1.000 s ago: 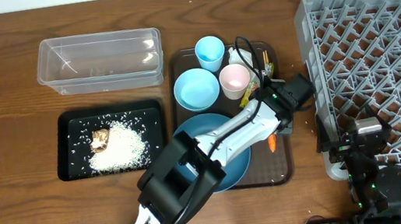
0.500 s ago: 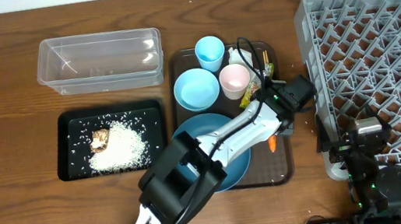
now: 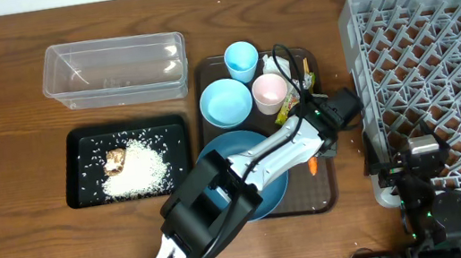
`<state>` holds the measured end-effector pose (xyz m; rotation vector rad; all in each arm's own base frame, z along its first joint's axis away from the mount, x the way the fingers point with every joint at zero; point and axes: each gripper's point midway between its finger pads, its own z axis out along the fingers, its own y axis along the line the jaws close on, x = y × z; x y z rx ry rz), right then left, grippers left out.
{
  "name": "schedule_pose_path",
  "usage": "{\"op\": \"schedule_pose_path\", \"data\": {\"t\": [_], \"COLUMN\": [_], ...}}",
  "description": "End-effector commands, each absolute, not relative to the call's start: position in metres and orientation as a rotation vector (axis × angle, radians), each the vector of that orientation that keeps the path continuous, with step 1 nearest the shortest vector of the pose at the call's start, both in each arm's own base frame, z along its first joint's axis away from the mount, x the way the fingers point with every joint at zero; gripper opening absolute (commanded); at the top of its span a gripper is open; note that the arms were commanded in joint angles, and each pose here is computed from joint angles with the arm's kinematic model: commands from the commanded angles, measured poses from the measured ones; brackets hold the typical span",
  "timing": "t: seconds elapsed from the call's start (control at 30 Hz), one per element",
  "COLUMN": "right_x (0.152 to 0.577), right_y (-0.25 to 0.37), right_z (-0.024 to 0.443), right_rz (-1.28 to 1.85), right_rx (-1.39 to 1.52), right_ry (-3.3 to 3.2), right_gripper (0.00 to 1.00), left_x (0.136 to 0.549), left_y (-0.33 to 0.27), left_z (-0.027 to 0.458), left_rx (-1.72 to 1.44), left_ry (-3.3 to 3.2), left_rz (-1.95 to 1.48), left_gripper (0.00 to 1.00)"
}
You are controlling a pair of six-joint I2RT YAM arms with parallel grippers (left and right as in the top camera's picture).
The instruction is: Sort waste into correct bins and load items into the dishwasher rack
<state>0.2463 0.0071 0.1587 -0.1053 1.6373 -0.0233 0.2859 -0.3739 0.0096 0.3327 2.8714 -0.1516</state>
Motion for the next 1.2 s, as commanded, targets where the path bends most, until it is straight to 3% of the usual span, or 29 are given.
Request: {"op": "schedule_pose_path", "data": {"t": [0.0, 1.17], "right_x": [0.2463, 0.2463], "right_y": [0.0039, 0.0039], "right_z": [0.1578, 0.1578], "right_rz": [-0.029, -0.029], "right_rx": [-0.087, -0.087], "right_ry": [1.638, 1.638], "right_gripper": [0.99, 0.99], "left_x": [0.2839, 0.2868], "left_y": [-0.3684, -0.3721], "left_z": [-0.0005, 0.0049], "left_rx": [0.346, 0.342], "left_ry": [2.881, 2.865], "left_rz": [-0.107, -0.131], "left_gripper": [0.43, 0.43]}}
